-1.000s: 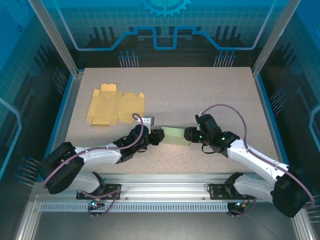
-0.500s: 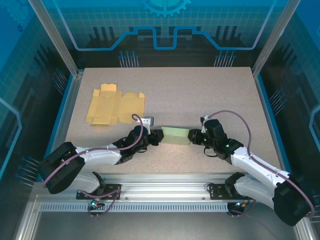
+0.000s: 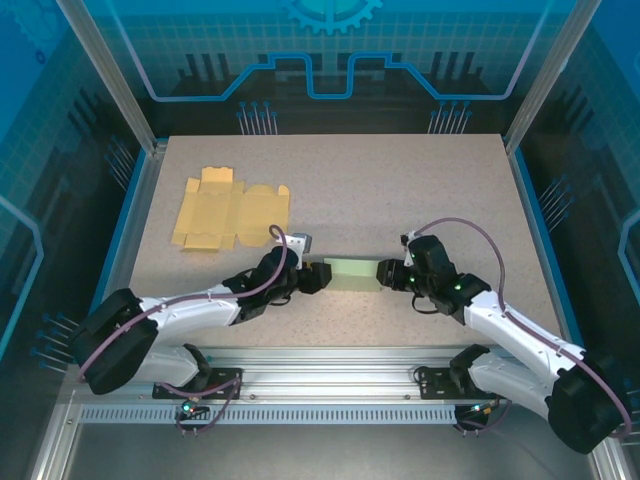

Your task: Fold the paper box

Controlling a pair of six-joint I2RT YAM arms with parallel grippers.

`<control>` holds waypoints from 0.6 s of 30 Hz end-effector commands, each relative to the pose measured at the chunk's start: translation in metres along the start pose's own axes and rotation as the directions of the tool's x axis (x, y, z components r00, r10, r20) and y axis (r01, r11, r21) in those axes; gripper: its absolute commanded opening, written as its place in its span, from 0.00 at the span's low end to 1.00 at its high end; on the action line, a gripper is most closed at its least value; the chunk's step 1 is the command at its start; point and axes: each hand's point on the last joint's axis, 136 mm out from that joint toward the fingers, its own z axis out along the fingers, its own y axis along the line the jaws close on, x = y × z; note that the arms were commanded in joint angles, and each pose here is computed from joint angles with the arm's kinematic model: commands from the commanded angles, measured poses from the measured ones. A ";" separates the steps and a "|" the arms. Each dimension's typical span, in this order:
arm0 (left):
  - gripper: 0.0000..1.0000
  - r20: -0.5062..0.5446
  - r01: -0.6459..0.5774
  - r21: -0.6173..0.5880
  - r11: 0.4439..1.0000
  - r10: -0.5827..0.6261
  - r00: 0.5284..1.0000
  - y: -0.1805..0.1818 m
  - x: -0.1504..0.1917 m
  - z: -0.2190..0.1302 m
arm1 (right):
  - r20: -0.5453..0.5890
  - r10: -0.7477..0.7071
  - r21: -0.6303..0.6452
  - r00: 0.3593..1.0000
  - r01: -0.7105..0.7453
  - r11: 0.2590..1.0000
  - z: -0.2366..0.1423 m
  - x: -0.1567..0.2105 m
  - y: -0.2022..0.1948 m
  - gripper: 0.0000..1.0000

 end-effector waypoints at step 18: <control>0.99 0.172 -0.905 0.276 0.324 0.910 0.378 -0.073 -0.009 -0.024 | 0.049 -0.107 0.125 0.993 0.100 0.987 -0.072 -0.036 0.003 1.00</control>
